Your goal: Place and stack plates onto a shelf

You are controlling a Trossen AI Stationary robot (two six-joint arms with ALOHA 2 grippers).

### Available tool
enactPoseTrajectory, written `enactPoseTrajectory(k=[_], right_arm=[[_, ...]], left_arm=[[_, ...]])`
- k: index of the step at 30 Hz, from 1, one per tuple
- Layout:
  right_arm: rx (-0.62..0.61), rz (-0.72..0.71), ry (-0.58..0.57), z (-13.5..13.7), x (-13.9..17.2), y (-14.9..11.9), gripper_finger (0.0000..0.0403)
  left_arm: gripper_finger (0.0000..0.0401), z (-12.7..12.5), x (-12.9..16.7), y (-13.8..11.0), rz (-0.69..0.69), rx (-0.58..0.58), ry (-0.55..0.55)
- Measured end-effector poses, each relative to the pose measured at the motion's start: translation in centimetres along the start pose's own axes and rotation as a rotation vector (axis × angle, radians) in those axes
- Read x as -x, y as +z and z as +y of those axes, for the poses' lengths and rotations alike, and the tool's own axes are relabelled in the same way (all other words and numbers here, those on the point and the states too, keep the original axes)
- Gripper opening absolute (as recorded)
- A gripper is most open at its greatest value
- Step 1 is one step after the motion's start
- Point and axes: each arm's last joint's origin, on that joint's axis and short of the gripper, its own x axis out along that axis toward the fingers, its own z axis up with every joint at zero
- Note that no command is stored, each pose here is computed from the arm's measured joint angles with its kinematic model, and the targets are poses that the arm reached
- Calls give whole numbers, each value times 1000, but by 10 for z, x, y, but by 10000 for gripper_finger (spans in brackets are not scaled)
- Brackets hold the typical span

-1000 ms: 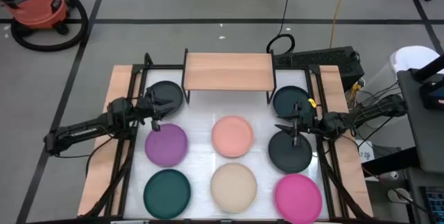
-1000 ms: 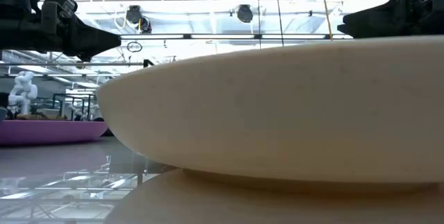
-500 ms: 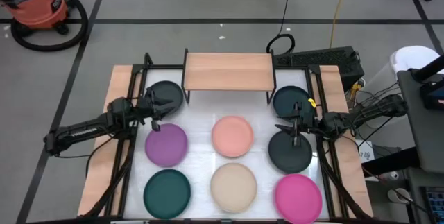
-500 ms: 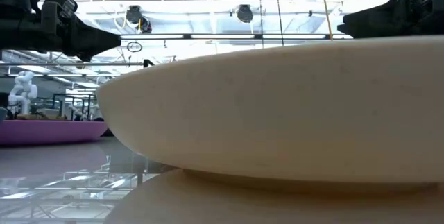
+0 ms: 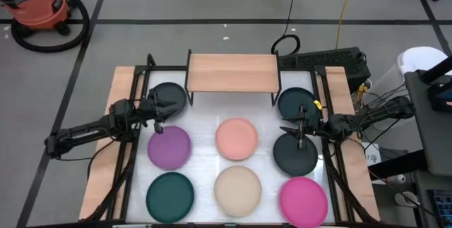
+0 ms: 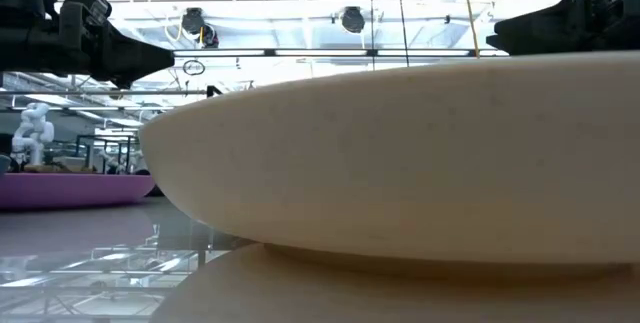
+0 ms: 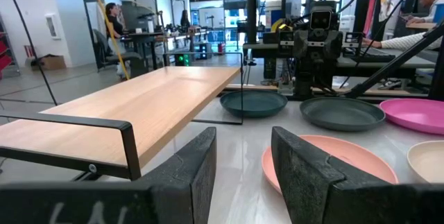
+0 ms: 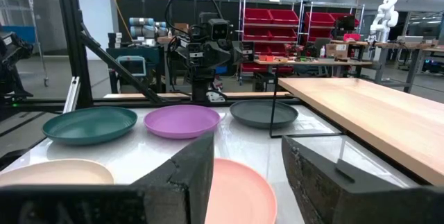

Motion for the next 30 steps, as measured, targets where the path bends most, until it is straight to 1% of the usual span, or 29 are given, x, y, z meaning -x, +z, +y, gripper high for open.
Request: enactPoseTrajectory(k=[4, 8, 10, 14, 15, 18, 21, 23, 25, 27, 30], right_arm=[[41, -29, -2, 0, 0, 3, 150], [9, -53, -3, 0, 0, 5, 150], [-10, -90, -5, -1, 0, 9, 150], [64, -244, -29, -2, 3, 25, 150], [66, -292, -36, -3, 4, 30, 150], [19, -433, -66, -6, 10, 43, 150], [-35, -536, -75, -8, 15, 52, 150], [-50, -586, -92, -10, 18, 57, 150], [-28, -611, -142, -12, 20, 59, 150], [-17, -613, -227, -15, 22, 61, 150], [-24, -566, -373, -19, 23, 61, 150]], left_arm=[[145, 0, 0, 0, 0, 0, 0], [145, 0, 0, 0, 0, 0, 0], [145, 0, 0, 0, 0, 0, 0], [145, 0, 0, 0, 0, 0, 0], [145, 0, 0, 0, 0, 0, 0], [145, 0, 0, 0, 0, 0, 0], [145, 0, 0, 0, 0, 0, 0], [145, 0, 0, 0, 0, 0, 0], [145, 0, 0, 0, 0, 0, 0], [145, 0, 0, 0, 0, 0, 0], [145, 0, 0, 0, 0, 0, 0]])
